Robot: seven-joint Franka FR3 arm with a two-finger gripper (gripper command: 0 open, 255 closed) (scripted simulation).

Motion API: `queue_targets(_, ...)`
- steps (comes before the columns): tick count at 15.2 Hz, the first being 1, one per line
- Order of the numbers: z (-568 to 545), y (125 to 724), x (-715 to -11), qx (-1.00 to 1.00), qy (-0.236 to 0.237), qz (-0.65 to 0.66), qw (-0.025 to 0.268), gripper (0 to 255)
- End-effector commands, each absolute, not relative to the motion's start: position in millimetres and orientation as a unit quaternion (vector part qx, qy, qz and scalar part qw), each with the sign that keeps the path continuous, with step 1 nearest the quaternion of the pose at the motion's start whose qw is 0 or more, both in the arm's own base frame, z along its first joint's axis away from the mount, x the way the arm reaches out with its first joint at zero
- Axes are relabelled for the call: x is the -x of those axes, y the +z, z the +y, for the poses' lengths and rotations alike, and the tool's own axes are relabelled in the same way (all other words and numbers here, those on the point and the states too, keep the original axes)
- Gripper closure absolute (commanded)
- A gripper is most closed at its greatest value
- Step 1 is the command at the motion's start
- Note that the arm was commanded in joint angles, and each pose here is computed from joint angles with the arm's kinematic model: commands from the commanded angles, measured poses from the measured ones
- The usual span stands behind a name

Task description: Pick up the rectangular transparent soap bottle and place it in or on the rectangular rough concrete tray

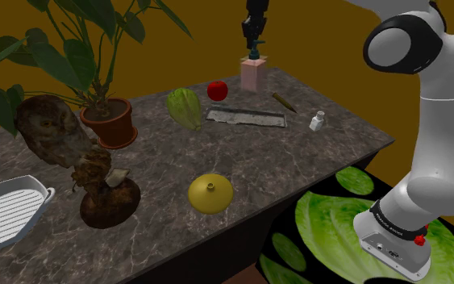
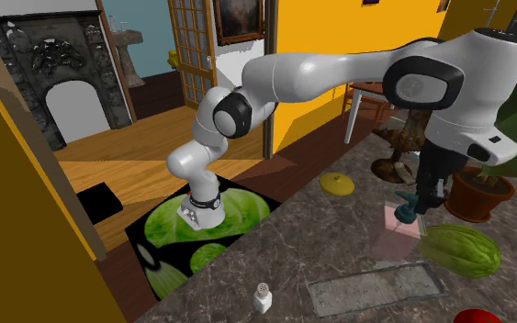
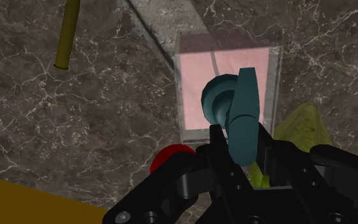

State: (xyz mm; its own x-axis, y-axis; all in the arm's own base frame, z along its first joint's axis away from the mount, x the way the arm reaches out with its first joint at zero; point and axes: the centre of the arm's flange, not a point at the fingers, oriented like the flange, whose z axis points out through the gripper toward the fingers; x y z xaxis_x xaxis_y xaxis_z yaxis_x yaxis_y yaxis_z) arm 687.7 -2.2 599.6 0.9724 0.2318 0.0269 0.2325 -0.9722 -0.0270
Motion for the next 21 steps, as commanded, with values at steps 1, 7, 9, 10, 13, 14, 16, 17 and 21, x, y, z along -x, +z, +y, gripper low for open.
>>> queue_targets(1, -4.4, 590.9, -692.9, 0.993, -0.012, -0.117, 0.015, 255)
queue_targets(7, -4.4, 559.2, -693.0, 0.993, -0.012, -0.117, 0.015, 255)
queue_targets(9, -4.4, 548.7, -693.0, 0.993, -0.012, -0.117, 0.015, 255)
queue_targets(10, -4.4, 543.4, -693.0, 0.993, -0.012, -0.117, 0.015, 255)
queue_targets(13, -4.4, 527.5, -693.0, 0.993, -0.012, -0.117, 0.015, 255)
queue_targets(14, -4.4, 522.3, -693.0, 0.993, -0.012, -0.117, 0.015, 255)
queue_targets(16, -4.4, 511.7, -693.0, 0.993, -0.012, -0.117, 0.015, 255)
queue_targets(17, -4.4, 506.4, -693.0, 0.993, -0.012, -0.117, 0.015, 255)
queue_targets(21, -4.4, 485.3, -693.0, 0.993, -0.012, -0.117, 0.015, 255)
